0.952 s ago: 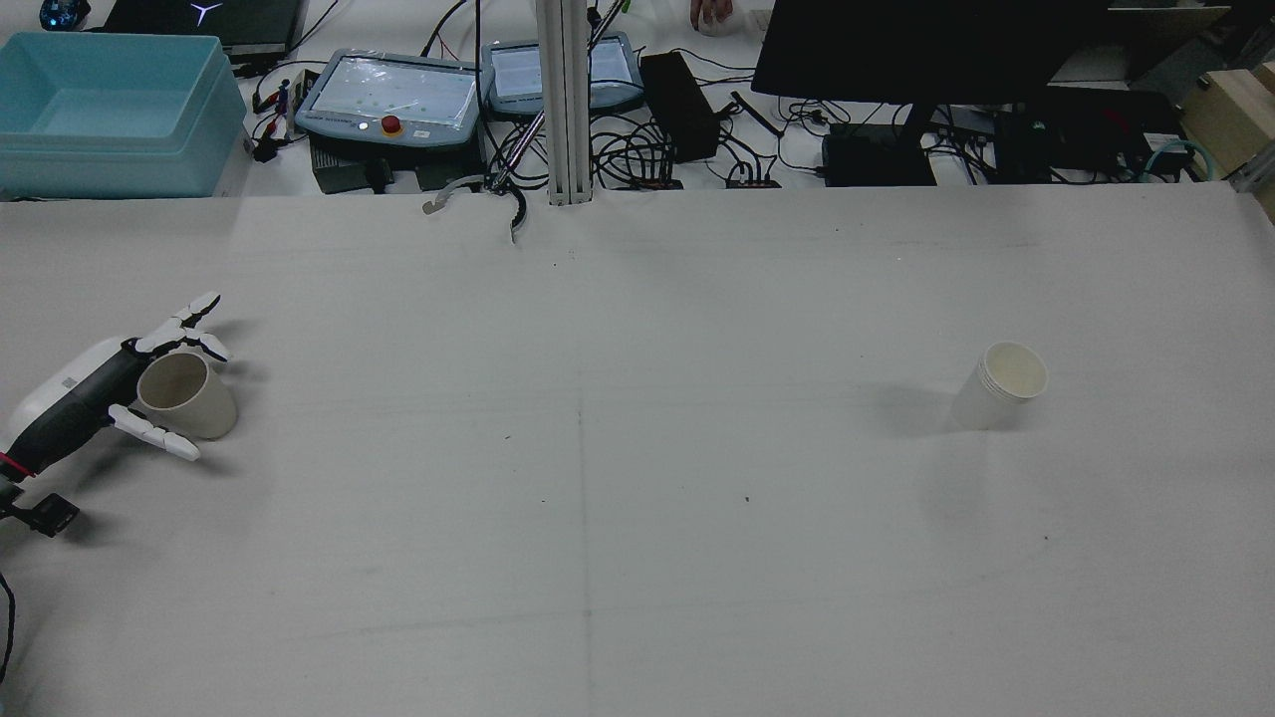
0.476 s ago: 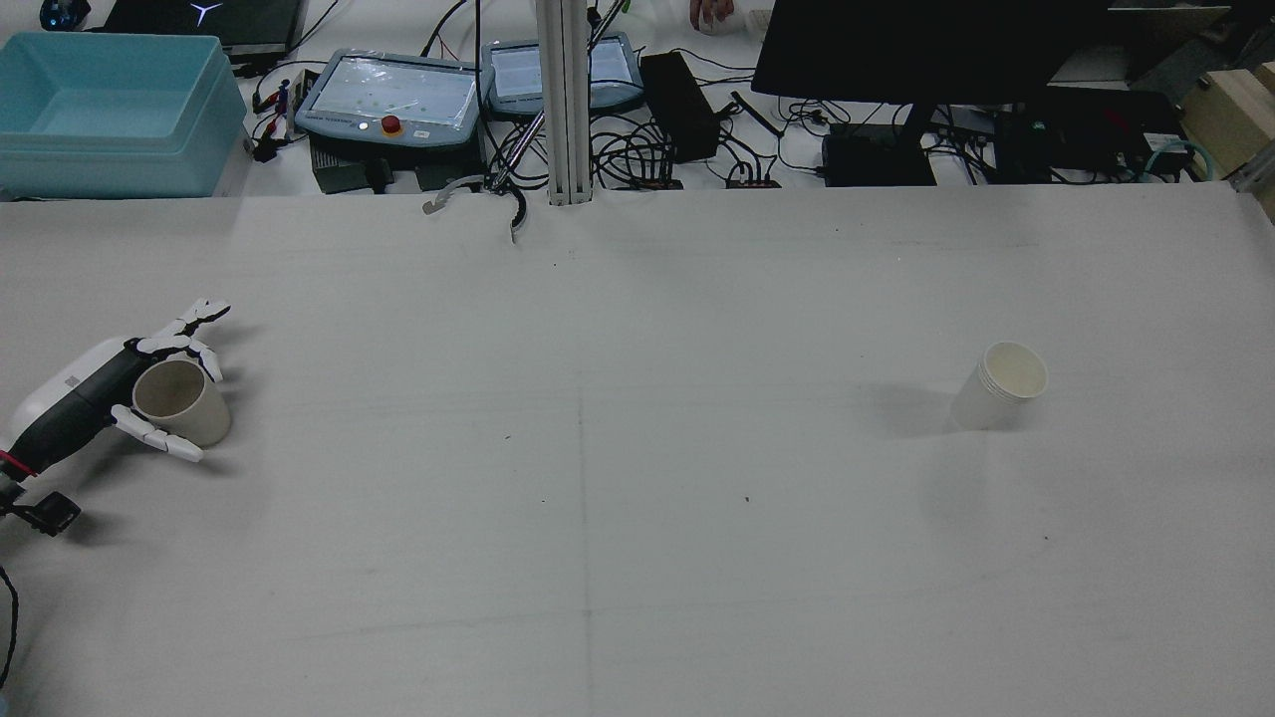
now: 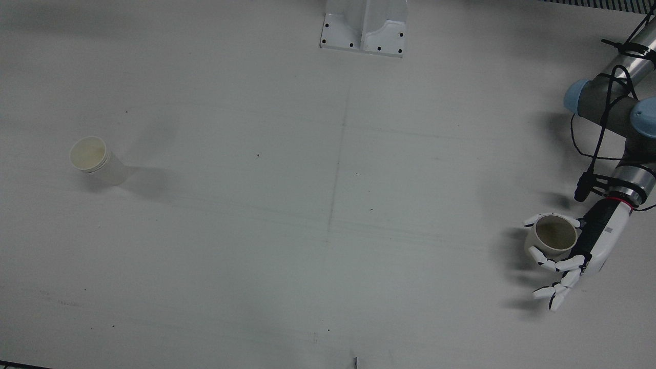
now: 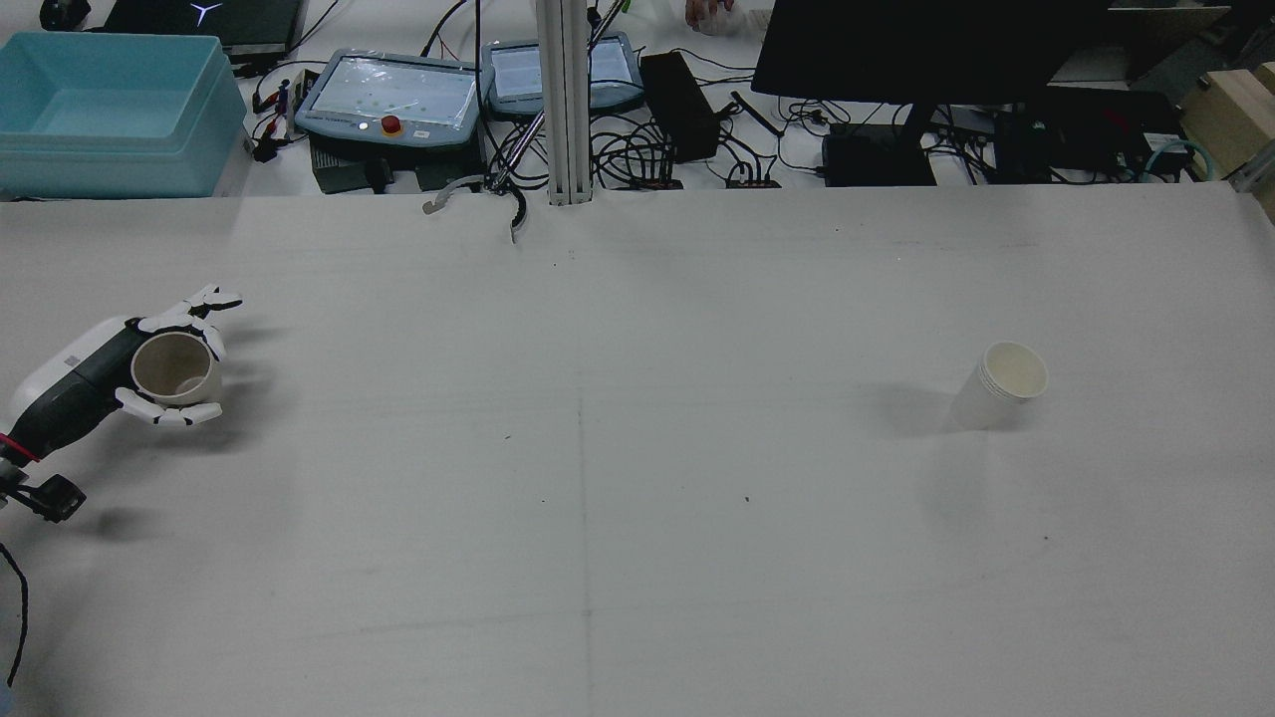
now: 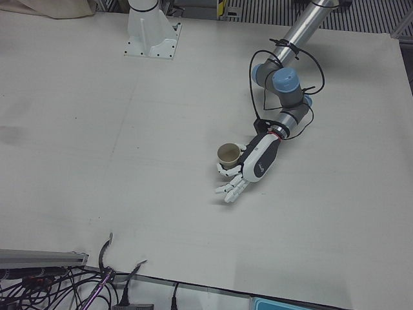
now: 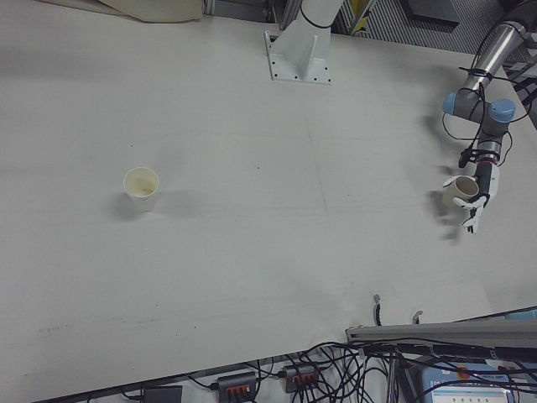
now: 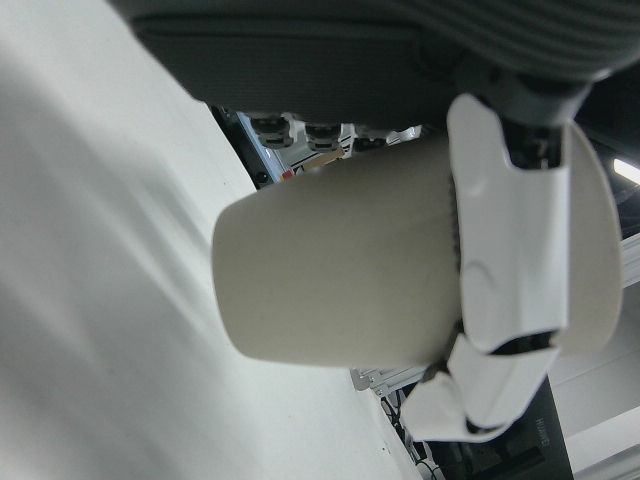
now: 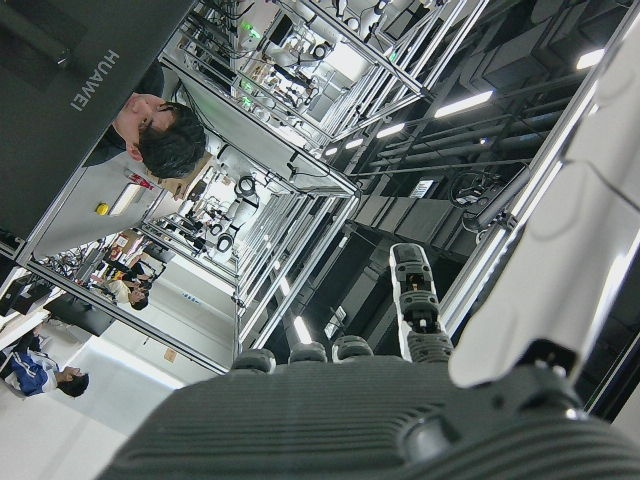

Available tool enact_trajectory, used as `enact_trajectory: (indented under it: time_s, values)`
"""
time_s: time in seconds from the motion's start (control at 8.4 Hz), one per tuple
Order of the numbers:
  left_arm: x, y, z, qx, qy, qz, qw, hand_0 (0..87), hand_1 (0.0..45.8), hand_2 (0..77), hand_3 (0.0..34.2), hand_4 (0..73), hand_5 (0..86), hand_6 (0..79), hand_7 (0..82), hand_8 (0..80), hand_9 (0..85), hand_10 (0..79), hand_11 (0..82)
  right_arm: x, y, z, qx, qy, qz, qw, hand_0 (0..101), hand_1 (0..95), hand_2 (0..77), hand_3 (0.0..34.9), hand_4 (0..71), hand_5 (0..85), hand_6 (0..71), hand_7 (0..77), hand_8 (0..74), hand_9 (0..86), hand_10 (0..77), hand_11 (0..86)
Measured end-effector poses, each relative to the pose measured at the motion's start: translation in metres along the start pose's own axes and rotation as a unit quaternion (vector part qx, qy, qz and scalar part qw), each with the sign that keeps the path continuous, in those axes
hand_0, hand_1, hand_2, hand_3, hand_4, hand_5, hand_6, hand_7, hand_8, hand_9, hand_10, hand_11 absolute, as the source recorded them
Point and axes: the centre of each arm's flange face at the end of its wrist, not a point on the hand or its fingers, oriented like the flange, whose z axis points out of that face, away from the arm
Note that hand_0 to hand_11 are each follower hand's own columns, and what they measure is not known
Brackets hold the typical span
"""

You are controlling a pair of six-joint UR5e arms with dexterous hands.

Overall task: Pour water
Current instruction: 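Lift the held paper cup off the table with the left hand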

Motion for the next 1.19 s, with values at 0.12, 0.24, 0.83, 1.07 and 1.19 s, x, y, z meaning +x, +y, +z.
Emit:
enact_trajectory:
  time_s: [0.12, 0.24, 0.83, 1.07, 1.19]
  values:
    - [0.013, 0.016, 0.003, 0.001, 0.001, -0.019, 0.9998, 55.9, 19.6, 32.7, 0.3, 43.1, 44.2, 8.2, 20.7, 2.2, 6.0, 2.2, 4.9, 0.0, 0.0, 0.001, -0.001, 0.0, 0.002, 1.0, 48, 9.3, 0.5, 2.2, 10.9, 10.4, 0.5, 3.3, 0.5, 1.1, 0.5, 0.5]
    - [0.03, 0.036, 0.002, 0.0, 0.003, -0.034, 0.9994, 55.9, 19.6, 33.8, 0.3, 43.1, 44.2, 9.3, 20.7, 2.2, 6.0, 2.2, 6.5, 0.004, -0.002, 0.002, 0.002, 0.004, 0.0, 1.0, 48, 9.3, 0.5, 2.2, 10.9, 10.4, 0.5, 3.3, 0.5, 1.1, 0.5, 0.5]
    - [0.095, 0.114, -0.003, -0.023, 0.018, -0.057, 0.998, 54.1, 19.6, 33.8, 0.1, 43.6, 44.7, 9.3, 20.7, 2.2, 6.0, 2.2, 4.9, 0.126, -0.073, 0.049, 0.037, 0.075, -0.002, 0.9965, 48, 10.4, 0.5, 0.6, 7.6, 8.7, 0.5, 1.6, 0.5, 1.1, 0.5, 0.5]
    - [0.107, 0.128, -0.004, -0.026, 0.021, -0.061, 0.9975, 53.8, 19.6, 33.8, 0.0, 43.6, 44.7, 9.3, 20.7, 2.2, 6.0, 2.2, 5.5, 0.155, -0.102, 0.056, 0.072, 0.031, 0.007, 0.9969, 48, 10.4, 0.5, 0.6, 5.4, 6.5, 0.5, 1.6, 0.5, 0.5, 0.5, 0.5]
    - [0.113, 0.134, -0.005, -0.027, 0.022, -0.065, 0.9973, 54.0, 19.6, 33.8, 0.0, 43.6, 44.7, 9.3, 20.7, 2.2, 6.0, 2.2, 5.5, 0.177, -0.115, 0.057, 0.086, 0.02, 0.013, 0.996, 48, 10.4, 0.5, 0.7, 3.8, 6.0, 0.5, 1.6, 0.5, 0.5, 0.5, 0.5]
